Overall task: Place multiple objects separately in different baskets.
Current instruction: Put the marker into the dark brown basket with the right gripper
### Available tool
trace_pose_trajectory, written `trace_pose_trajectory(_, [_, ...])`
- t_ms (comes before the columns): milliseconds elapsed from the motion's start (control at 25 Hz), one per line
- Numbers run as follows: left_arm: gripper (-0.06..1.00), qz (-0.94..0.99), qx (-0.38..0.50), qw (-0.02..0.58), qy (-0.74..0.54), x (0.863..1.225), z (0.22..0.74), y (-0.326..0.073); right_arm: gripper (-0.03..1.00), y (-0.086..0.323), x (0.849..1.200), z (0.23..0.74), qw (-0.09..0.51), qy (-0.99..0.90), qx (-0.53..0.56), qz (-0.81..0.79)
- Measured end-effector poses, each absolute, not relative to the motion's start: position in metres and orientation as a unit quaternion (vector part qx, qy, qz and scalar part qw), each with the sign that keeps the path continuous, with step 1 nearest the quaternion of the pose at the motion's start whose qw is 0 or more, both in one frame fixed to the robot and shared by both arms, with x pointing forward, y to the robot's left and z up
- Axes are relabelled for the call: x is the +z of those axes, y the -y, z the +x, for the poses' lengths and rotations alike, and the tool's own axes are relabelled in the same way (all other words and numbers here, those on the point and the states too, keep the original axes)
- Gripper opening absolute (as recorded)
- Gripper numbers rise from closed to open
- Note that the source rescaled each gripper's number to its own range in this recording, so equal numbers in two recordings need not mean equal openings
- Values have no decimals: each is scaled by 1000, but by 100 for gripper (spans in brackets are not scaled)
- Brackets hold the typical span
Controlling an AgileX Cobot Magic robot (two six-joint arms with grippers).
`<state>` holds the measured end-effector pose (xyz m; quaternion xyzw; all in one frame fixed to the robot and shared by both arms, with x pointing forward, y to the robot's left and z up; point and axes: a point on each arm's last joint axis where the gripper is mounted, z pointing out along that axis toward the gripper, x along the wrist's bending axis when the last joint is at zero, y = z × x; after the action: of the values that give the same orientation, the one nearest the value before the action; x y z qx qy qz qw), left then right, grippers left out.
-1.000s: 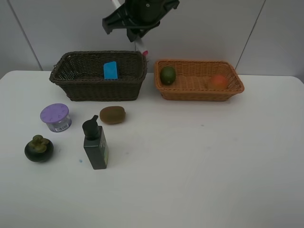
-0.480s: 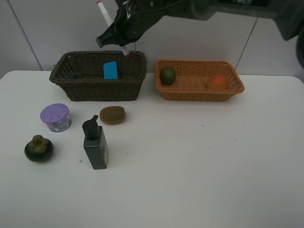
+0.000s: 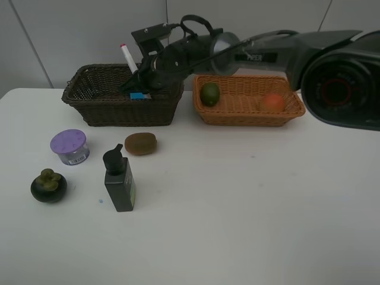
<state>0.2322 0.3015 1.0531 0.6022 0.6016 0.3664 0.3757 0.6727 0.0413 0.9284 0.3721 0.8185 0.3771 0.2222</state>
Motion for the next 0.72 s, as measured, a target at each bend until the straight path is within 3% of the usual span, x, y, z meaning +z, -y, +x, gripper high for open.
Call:
trace_pose_trajectory(440, [100, 602, 366, 376, -602, 1053, 232, -302, 5, -41, 922, 675, 221, -817, 379, 374])
trace_pose_trajectory(520, [100, 602, 366, 376, -602, 1053, 232, -302, 26, -41, 922, 675, 221, -816, 379, 375])
trace_pose_trajectory(600, [100, 602, 366, 376, -602, 1053, 232, -302, 65, -41, 923, 675, 222, -815, 382, 374])
trace_pose_trajectory(680, [100, 602, 366, 376, -602, 1053, 232, -302, 87, -41, 924, 675, 226, -815, 385, 370])
trace_pose_trajectory(720, [100, 602, 366, 376, -602, 1053, 232, -302, 92, -41, 924, 676, 228, -814, 386, 369])
